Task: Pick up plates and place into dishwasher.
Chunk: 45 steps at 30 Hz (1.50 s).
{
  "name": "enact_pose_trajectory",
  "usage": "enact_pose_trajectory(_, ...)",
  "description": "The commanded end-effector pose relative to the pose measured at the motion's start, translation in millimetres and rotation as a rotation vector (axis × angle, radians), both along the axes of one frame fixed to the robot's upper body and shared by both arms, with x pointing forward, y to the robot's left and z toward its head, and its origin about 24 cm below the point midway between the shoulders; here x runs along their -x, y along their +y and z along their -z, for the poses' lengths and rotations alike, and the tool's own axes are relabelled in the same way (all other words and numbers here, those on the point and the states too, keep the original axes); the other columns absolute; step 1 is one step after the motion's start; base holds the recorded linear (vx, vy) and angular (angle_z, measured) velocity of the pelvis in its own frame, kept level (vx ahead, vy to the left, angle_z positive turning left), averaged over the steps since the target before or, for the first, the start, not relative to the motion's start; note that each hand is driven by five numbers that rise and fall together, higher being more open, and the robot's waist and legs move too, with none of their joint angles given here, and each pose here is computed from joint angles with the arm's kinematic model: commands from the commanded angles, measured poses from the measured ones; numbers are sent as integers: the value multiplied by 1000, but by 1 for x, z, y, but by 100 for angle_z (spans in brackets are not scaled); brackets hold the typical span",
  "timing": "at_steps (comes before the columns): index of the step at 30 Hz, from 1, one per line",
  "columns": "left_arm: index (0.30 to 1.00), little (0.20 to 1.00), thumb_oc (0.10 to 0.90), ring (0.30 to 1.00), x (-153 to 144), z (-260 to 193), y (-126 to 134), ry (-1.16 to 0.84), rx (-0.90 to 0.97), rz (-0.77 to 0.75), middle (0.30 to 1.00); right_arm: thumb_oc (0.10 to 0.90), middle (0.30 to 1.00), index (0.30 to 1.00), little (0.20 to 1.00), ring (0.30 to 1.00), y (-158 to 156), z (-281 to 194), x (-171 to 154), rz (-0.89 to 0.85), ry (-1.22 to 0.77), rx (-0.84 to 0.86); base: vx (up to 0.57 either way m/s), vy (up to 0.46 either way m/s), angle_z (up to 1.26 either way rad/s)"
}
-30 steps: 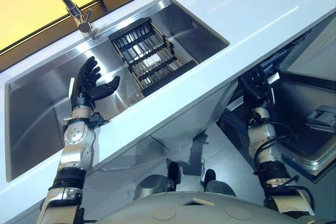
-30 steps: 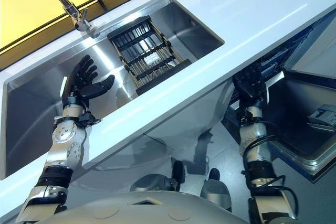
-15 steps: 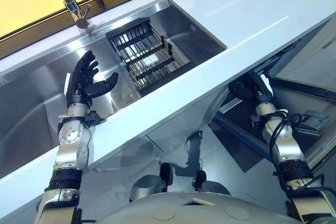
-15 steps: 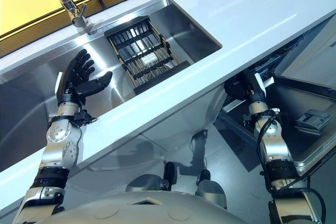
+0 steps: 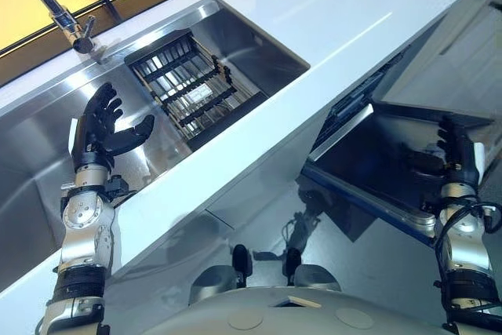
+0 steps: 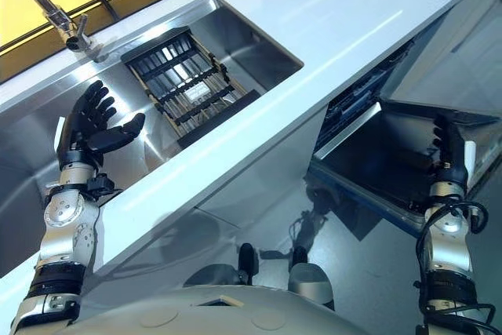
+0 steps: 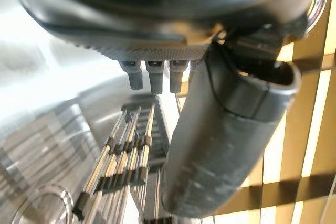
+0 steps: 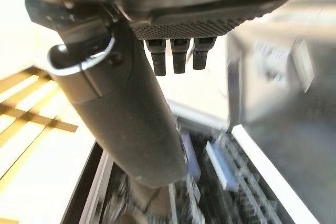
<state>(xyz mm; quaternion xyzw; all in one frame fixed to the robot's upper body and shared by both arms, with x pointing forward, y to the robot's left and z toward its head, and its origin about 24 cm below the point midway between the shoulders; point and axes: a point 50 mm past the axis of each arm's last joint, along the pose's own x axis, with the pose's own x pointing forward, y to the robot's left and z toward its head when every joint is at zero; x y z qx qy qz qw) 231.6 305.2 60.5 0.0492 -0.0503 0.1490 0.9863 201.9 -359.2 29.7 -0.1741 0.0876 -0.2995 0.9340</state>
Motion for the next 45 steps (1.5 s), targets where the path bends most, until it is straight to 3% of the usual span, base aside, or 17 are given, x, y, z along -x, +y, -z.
enact_pose_trajectory(1,900,900,800,900,-18,-24,2,-115,-41,25,900,800,900,900,900,900,-32,-66,-13,100,-263,129,-61,-97,-15)
enact_pose_trajectory(12,900,900,800,900,-46,-59,-7,-263,57,76,900,800,900,900,900,900,-59,-91,-24,273,-377,50,-72,-71,-6)
enact_pose_trajectory(19,900,900,800,900,-66,-100,-10,-427,161,125,900,800,900,900,900,900,-66,-127,-37,422,-617,-25,-180,-44,-1)
enact_pose_trajectory(22,900,900,800,900,-69,-108,-6,-452,153,110,900,800,900,900,900,900,-70,-130,-35,484,-734,-139,-82,-30,-1)
enact_pose_trajectory(34,900,900,800,900,-67,-118,7,-494,126,74,900,800,900,900,900,900,-86,-98,-20,601,-877,-433,-47,5,-5)
enact_pose_trajectory(45,900,900,800,900,-61,-111,23,-491,136,43,900,800,900,900,900,900,-93,-71,1,856,-1052,-672,7,44,-10)
